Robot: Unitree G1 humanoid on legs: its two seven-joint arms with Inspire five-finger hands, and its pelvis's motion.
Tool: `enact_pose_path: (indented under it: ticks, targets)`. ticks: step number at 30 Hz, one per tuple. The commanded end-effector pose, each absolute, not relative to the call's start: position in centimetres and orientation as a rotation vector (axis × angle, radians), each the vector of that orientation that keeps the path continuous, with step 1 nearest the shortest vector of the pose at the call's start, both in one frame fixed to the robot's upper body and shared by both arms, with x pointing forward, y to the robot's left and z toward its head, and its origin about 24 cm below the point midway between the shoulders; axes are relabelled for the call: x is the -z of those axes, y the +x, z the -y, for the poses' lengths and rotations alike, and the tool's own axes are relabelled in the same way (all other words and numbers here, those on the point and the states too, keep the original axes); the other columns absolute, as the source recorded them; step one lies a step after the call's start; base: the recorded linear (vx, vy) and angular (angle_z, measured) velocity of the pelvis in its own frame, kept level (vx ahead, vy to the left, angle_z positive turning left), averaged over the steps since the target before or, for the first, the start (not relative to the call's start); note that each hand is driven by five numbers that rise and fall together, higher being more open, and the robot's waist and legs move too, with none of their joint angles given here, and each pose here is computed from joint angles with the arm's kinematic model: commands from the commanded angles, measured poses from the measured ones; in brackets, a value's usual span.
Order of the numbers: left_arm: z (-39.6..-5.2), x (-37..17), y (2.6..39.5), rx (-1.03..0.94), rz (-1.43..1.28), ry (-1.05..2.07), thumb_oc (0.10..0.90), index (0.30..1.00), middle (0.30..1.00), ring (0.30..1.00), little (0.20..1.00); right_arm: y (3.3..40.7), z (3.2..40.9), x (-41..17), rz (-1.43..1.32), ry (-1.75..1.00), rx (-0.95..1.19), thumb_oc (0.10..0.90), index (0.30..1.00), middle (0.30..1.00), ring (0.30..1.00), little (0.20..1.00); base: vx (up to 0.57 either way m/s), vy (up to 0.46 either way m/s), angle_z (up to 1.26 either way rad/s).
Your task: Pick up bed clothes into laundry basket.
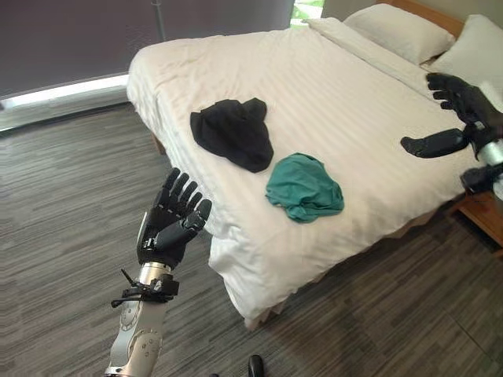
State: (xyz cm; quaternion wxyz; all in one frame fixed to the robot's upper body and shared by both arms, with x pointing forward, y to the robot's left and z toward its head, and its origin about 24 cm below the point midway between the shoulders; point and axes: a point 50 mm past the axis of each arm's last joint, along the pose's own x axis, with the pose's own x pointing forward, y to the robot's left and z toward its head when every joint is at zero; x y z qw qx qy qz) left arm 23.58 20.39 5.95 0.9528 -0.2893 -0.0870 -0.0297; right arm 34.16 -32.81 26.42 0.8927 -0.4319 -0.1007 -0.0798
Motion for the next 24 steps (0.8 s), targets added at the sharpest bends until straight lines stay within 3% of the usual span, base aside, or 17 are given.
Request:
enact_pose_path:
  ticks: [1, 7, 15, 19, 22, 24]
  targets:
    - [-21.2, -9.3, 23.5, 0.121, 0.337, -0.531, 0.800, 0.900, 0.900, 0.900, 0.900, 33.2, 33.1, -33.2, 0.410, -0.936, 0.311, 0.800, 0.900, 0.900, 0.900, 0.900, 0.04, -0.047, 0.76]
    - [-20.6, -8.8, 23.5, 0.145, 0.293, -0.515, 0.800, 0.900, 0.900, 0.900, 0.900, 34.5, 33.4, -32.7, 0.337, -0.964, 0.360, 0.800, 0.900, 0.900, 0.900, 0.900, 0.00, -0.040, 0.33]
    - [-19.9, -8.7, 23.8, 0.186, 0.262, -0.494, 0.800, 0.900, 0.900, 0.900, 0.900, 34.4, 38.8, -29.5, -0.018, -1.066, 0.623, 0.800, 0.900, 0.900, 0.900, 0.900, -0.05, -0.024, 0.15]
    - [-19.9, -8.7, 23.7, 0.185, 0.264, -0.505, 0.800, 0.900, 0.900, 0.900, 0.900, 34.4, 39.3, -27.3, -0.072, -1.018, 0.648, 0.800, 0.900, 0.900, 0.900, 0.900, -0.08, 0.022, -0.04]
    - [-19.8, -9.0, 23.8, 0.178, 0.289, -0.502, 0.800, 0.900, 0.900, 0.900, 0.900, 33.7, 40.2, -22.7, -0.136, -0.909, 0.626, 0.800, 0.900, 0.900, 0.900, 0.900, -0.06, 0.025, -0.09]
    - [-19.5, -8.9, 24.0, 0.145, 0.305, -0.536, 0.800, 0.900, 0.900, 0.900, 0.900, 32.3, 39.8, -14.5, -0.295, -0.863, 0.503, 0.800, 0.900, 0.900, 0.900, 0.900, -0.02, 0.029, -0.18]
